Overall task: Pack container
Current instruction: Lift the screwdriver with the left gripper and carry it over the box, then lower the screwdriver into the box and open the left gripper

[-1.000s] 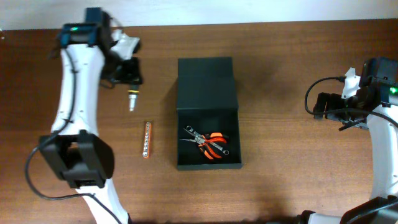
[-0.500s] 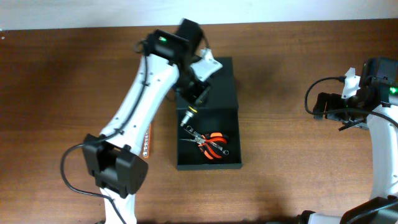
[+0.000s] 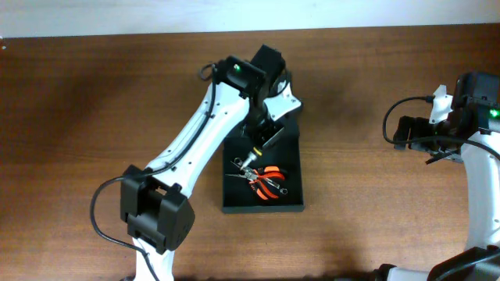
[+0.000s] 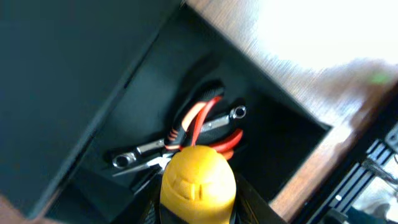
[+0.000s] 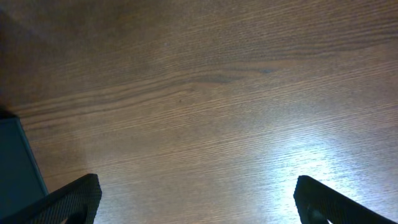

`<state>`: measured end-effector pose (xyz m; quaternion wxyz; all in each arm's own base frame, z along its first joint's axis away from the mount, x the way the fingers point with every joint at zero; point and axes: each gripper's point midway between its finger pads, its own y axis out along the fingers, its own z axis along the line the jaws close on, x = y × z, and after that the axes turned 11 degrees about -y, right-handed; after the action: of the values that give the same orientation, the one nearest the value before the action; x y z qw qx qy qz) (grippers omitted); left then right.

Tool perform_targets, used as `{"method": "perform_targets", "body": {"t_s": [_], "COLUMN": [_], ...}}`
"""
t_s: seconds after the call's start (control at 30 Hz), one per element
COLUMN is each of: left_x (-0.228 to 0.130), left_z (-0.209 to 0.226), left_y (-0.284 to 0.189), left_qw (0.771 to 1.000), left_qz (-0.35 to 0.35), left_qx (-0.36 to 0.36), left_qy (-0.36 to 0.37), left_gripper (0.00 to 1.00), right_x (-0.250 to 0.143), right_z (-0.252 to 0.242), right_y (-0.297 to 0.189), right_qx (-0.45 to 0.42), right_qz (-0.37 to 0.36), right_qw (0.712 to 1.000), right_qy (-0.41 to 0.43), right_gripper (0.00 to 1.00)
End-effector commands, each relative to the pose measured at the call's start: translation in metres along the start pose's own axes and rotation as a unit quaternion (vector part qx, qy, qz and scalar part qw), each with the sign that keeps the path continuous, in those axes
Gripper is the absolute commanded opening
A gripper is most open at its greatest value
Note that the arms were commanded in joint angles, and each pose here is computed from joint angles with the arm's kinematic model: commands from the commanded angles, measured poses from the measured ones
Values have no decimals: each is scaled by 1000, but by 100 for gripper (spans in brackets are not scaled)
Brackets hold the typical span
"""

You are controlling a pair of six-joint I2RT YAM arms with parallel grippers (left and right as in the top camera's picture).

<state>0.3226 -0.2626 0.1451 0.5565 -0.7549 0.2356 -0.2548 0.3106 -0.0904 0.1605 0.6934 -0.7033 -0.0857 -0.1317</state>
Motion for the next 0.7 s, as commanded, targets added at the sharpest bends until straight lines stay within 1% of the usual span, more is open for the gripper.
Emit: {"method": "perform_targets", "body": {"t_s": [0.0, 0.4, 0.67], "left_x": [-12, -34, -36], "left_z": [5, 16, 18], "left_y": [28, 78, 90], "left_qw": [1000, 998, 998], "left_qz": [31, 60, 56], "left_qx": [-3, -8, -9], "left_qy": [1, -25, -39], "left_gripper": [15, 16, 16], "right_x": [-1, -1, -1], "right_z": [0, 0, 0], "right_y": [-1, -1, -1], "right_qx": [3, 3, 3], "right_qz": [-2, -2, -2], "right_qw": [1000, 1000, 1000], "right_qy": [3, 3, 3], "right_gripper": [99, 99, 99]}}
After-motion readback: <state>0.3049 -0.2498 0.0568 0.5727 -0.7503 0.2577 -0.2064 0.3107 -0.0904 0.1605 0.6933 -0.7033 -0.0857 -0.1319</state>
